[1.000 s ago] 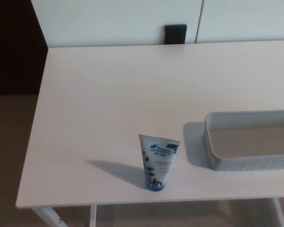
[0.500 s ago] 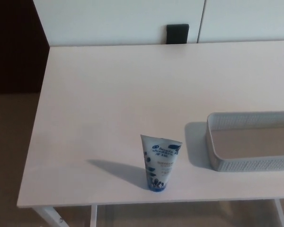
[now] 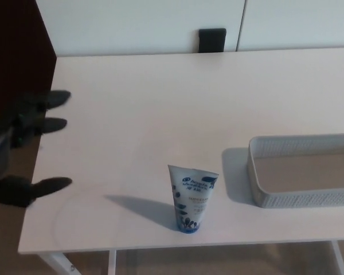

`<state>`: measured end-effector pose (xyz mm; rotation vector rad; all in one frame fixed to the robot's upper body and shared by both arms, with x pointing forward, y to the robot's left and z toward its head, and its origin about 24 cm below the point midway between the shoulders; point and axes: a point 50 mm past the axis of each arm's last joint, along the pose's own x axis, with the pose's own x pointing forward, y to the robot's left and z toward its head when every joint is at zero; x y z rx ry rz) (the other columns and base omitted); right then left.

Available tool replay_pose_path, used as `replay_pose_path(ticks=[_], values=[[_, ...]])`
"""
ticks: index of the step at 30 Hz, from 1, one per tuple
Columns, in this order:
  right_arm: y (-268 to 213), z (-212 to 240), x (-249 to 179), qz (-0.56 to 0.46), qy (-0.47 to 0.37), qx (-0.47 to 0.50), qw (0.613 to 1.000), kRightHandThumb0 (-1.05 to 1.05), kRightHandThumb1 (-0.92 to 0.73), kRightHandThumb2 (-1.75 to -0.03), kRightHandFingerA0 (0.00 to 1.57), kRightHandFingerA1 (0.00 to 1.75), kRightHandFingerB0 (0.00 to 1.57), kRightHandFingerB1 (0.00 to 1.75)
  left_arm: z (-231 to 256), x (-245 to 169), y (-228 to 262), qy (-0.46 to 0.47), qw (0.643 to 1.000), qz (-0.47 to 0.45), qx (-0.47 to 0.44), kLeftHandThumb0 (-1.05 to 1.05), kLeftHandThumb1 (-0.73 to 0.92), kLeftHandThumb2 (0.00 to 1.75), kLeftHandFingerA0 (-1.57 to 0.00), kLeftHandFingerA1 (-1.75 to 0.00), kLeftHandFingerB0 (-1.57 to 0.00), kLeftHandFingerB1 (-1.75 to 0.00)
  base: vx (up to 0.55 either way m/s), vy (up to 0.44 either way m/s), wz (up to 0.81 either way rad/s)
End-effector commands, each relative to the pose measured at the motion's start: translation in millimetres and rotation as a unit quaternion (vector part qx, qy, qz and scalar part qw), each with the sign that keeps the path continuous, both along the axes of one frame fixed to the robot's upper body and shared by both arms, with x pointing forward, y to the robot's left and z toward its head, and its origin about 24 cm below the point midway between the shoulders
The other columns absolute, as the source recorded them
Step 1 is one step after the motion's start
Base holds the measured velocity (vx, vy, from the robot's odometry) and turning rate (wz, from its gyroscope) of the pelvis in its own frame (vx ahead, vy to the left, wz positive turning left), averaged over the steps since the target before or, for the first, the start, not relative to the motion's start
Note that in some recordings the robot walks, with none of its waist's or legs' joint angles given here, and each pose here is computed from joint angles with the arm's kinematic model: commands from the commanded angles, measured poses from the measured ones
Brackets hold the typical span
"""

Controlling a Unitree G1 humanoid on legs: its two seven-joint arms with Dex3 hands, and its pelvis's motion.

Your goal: The robot walks towards a table in front, picks a shampoo with left hand and puts it in a small grey container

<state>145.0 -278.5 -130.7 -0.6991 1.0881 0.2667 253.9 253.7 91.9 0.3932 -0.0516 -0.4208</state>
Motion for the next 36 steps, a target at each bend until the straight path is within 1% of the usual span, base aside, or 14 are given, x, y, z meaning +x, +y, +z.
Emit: replay_pose_path(ticks=[1,2,3,7,8,11,17,21,22,26,28,30,35,36], values=[[-2.4,-1.6,-5.8,-0.007,0.013,-0.002,1.000,-0.39,-0.69,-0.61,0.65,0.45,0.53,0.40,-18.5,-1.2,-1.9,0.069,0.997,-0.015,0.003,-0.71,0.38,0.70,0.00,-0.76,-0.04,-0.60,0.00,0.000,0.00],[-2.4,-1.6,-5.8,-0.007,0.013,-0.002,1.000,-0.39,-0.69,-0.61,0.65,0.45,0.53,0.40,-18.5,-1.2,-1.9,0.070,0.997,-0.016,0.003,-0.71,0.38,0.70,0.00,-0.76,-0.04,-0.60,0.00,0.000,0.00],[-2.6,-1.5,-5.6,-0.010,0.013,0.000,1.000,-0.38,-0.69,-0.61,0.65,0.45,0.54,0.40,-20.5,-1.2,-4.0,0.074,0.997,-0.019,0.001,-0.73,0.37,0.60,0.00,-0.83,-0.01,-0.60,0.00,0.000,0.00],[-1.6,-1.9,-6.1,-0.013,0.010,0.004,1.000,-0.38,-0.69,-0.61,0.65,0.45,0.56,0.41,-23.5,-0.7,-9.9,0.082,0.996,-0.027,0.000,-0.73,0.39,0.71,-0.04,-0.73,-0.04,-0.59,0.00,0.000,0.00],[-1.2,-2.2,-6.5,-0.013,0.011,0.006,1.000,-0.38,-0.69,-0.61,0.64,0.45,0.55,0.40,-24.4,-0.8,-11.2,0.083,0.996,-0.029,0.000,-0.71,0.39,0.59,0.00,-0.77,0.00,-0.56,0.00,0.000,0.00],[-1.0,-2.2,-6.2,-0.011,0.014,0.006,1.000,-0.38,-0.69,-0.61,0.64,0.44,0.54,0.40,-26.8,-0.9,-15.8,0.087,0.996,-0.037,-0.001,-0.72,0.39,0.60,0.00,-0.69,0.00,-0.52,0.00,0.000,0.00],[-1.2,-1.9,-6.0,-0.007,0.012,0.004,1.000,-0.38,-0.69,-0.61,0.64,0.45,0.54,0.40,-28.6,-1.0,-18.8,0.092,0.995,-0.042,-0.006,-0.71,0.39,0.60,0.00,-0.70,0.00,-0.51,0.00,0.000,0.00],[-1.1,-1.7,-5.2,-0.010,0.013,0.006,1.000,-0.38,-0.69,-0.61,0.64,0.45,0.54,0.40,-33.1,-3.0,-26.8,0.104,0.993,-0.055,-0.004,-0.73,0.39,0.59,0.00,-0.65,0.00,-0.42,0.00,0.000,0.00],[-1.1,-1.6,-5.3,-0.008,0.012,0.006,1.000,-0.38,-0.69,-0.61,0.64,0.45,0.55,0.40,-32.8,-3.8,-29.3,0.103,0.993,-0.058,-0.004,-0.73,0.32,0.66,0.00,-0.58,0.00,-0.39,0.00,0.000,0.00],[-1.3,-1.5,-5.2,-0.007,0.013,0.005,1.000,-0.38,-0.69,-0.61,0.64,0.44,0.54,0.40,-31.8,-6.3,-36.1,0.100,0.992,-0.072,-0.005,-0.70,0.31,0.65,0.00,-0.57,0.00,-0.40,0.00,0.000,0.00],[-1.5,-1.7,-5.5,-0.007,0.016,0.004,1.000,-0.38,-0.68,-0.60,0.63,0.44,0.54,0.40,-31.6,-8.3,-44.7,0.100,0.991,-0.091,0.002,-0.68,0.29,0.65,0.00,-0.54,0.00,-0.33,0.00,0.000,0.00],[-0.8,-2.9,-8.2,-0.008,0.019,0.005,1.000,-0.38,-0.68,-0.60,0.63,0.45,0.53,0.40,-33.9,-10.7,-54.3,0.111,0.987,-0.114,-0.001,-0.61,0.25,0.63,0.00,-0.40,0.00,-0.28,0.00,0.000,0.00],[0.3,-3.5,-8.8,-0.008,0.020,0.009,1.000,-0.39,-0.69,-0.61,0.64,0.46,0.53,0.40,-35.4,-11.2,-58.0,0.118,0.986,-0.120,0.021,-0.66,0.32,0.55,0.00,-0.42,0.00,-0.28,0.00,0.000,0.00],[0.4,-3.3,-8.5,-0.007,0.018,0.009,1.000,-0.38,-0.70,-0.61,0.64,0.46,0.51,0.39,-36.3,-10.4,-59.3,0.118,0.985,-0.123,0.029,-0.62,0.24,0.65,0.00,-0.27,0.00,-0.26,0.00,0.000,0.00]])
